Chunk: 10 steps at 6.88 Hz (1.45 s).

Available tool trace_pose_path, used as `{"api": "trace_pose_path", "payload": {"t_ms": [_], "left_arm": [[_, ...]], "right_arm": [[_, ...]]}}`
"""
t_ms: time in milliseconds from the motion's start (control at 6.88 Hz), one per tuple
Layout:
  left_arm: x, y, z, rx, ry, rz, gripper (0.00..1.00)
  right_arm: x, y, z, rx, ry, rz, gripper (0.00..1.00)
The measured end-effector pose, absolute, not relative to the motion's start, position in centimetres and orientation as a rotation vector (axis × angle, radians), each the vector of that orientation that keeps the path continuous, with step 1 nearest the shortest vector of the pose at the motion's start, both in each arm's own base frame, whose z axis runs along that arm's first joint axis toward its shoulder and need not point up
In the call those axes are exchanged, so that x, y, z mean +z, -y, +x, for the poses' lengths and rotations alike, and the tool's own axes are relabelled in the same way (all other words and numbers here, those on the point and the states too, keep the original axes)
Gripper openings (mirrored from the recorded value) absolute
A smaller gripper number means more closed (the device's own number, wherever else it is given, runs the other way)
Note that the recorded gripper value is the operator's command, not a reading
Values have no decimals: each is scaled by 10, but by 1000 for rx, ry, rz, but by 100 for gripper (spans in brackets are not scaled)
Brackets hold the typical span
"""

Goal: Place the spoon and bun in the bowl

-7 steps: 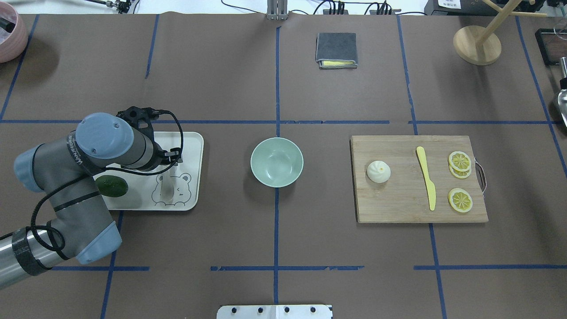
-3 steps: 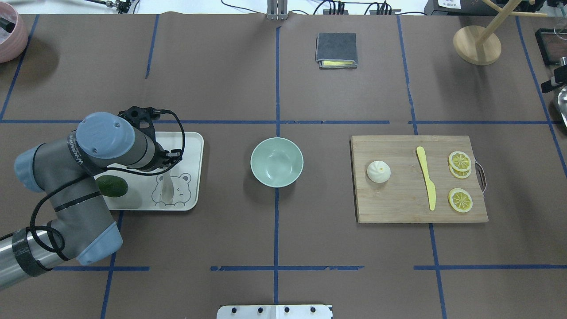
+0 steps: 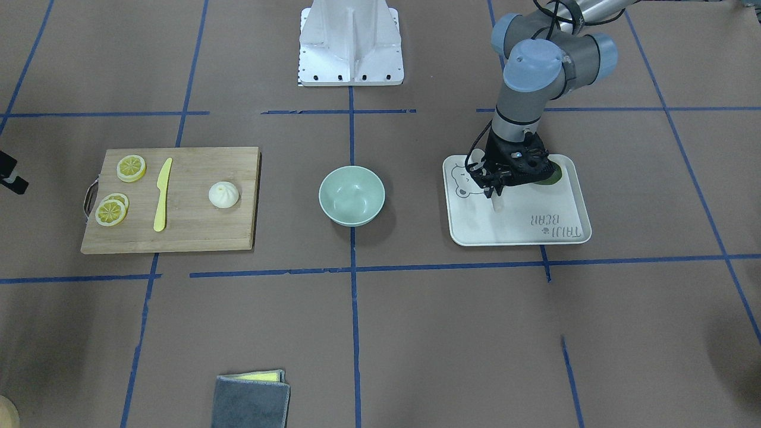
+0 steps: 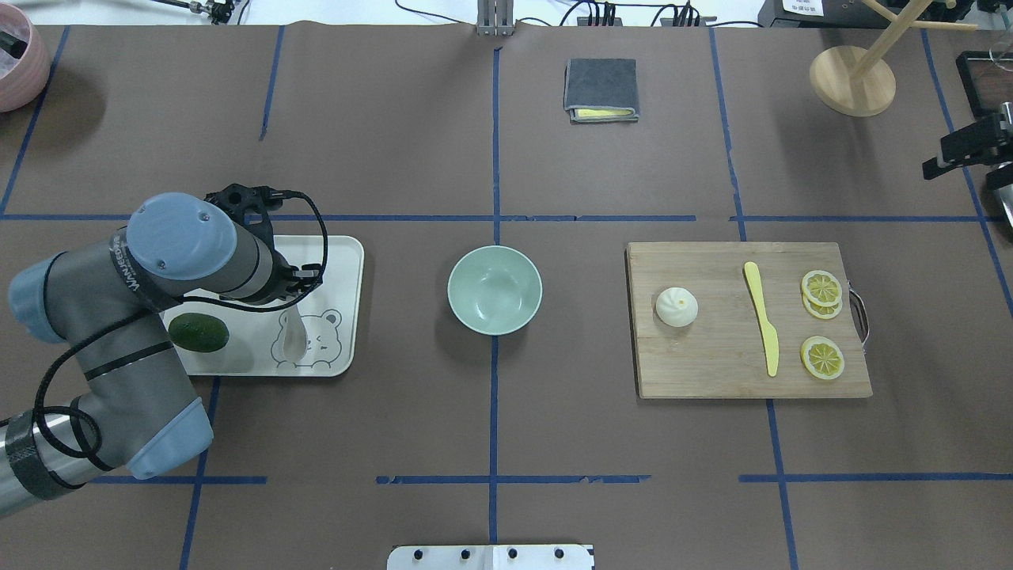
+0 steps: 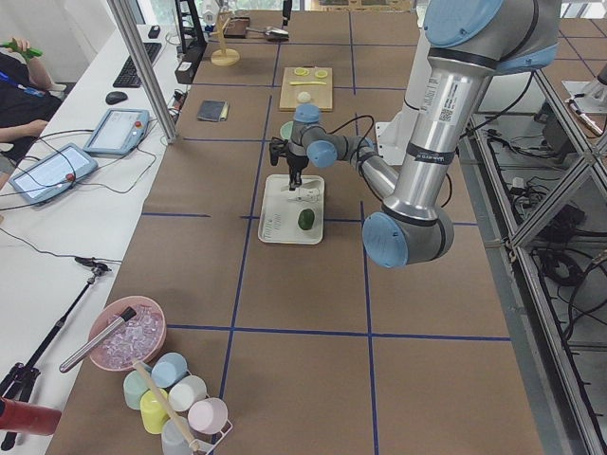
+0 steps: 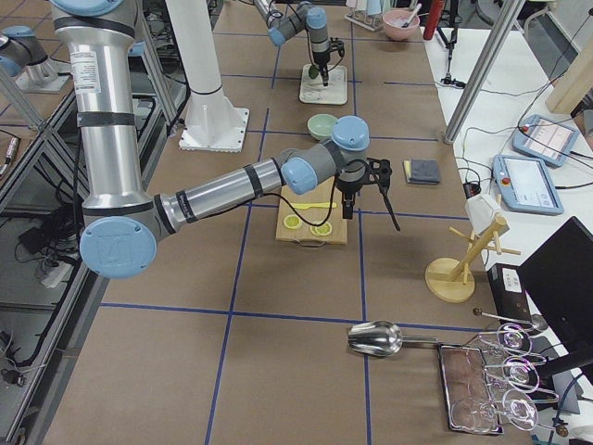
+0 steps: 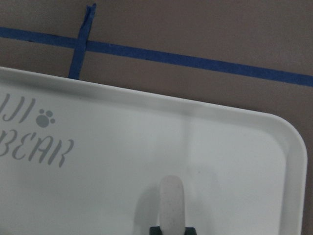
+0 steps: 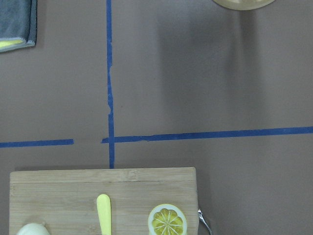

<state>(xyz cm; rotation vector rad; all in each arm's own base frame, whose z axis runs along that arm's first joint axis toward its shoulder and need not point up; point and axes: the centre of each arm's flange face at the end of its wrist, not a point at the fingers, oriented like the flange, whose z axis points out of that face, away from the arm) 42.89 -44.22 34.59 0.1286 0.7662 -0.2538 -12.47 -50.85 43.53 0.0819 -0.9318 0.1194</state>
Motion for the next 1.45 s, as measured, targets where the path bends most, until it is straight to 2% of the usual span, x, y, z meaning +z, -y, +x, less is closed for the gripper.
{"api": "trace_pose_path", "payload": {"t_ms": [582,873,1455], "left_arm": [[243,475,439,-359,-903,154,0],[196,487,468,-439,-972,121,0],[175,477,547,-454,-1068,61,0]], "right_arm": [[360,498,-270,153,912,79,100],[350,483,-313,135,892,99,100],[354,459,-361,101,851,109,100]]}}
